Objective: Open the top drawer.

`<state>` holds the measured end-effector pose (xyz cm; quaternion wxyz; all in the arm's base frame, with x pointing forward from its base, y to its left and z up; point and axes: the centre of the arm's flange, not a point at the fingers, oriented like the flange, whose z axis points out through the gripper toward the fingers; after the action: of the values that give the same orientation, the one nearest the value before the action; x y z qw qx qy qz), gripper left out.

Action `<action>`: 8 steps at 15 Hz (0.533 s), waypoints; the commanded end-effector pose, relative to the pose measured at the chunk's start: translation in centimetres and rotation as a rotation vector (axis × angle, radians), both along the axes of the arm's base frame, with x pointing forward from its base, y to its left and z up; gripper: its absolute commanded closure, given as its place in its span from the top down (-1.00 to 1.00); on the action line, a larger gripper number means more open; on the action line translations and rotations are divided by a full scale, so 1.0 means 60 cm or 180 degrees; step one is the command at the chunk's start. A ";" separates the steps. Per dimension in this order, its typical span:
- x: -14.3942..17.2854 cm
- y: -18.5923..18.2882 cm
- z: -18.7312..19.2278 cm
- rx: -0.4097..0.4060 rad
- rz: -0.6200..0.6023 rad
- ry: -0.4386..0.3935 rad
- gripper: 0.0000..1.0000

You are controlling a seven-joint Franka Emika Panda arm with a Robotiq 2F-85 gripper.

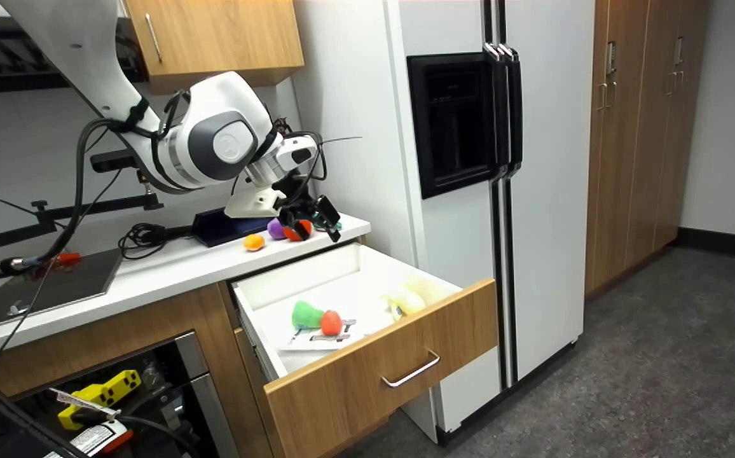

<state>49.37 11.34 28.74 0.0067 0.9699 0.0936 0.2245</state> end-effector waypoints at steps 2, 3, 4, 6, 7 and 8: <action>0.003 -0.021 0.006 0.0012 0.0142 0.0040 1.00; 0.004 -0.022 0.006 0.0001 0.0150 0.0036 1.00; 0.004 -0.024 0.006 -0.0009 0.0150 0.0035 1.00; 0.002 -0.012 0.001 -0.0050 0.0090 0.0008 1.00; 0.002 -0.013 0.001 -0.0054 0.0095 0.0008 1.00; 0.002 -0.014 0.000 -0.0055 0.0097 0.0008 1.00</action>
<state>49.49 10.53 28.77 0.0116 0.9686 0.1103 0.2226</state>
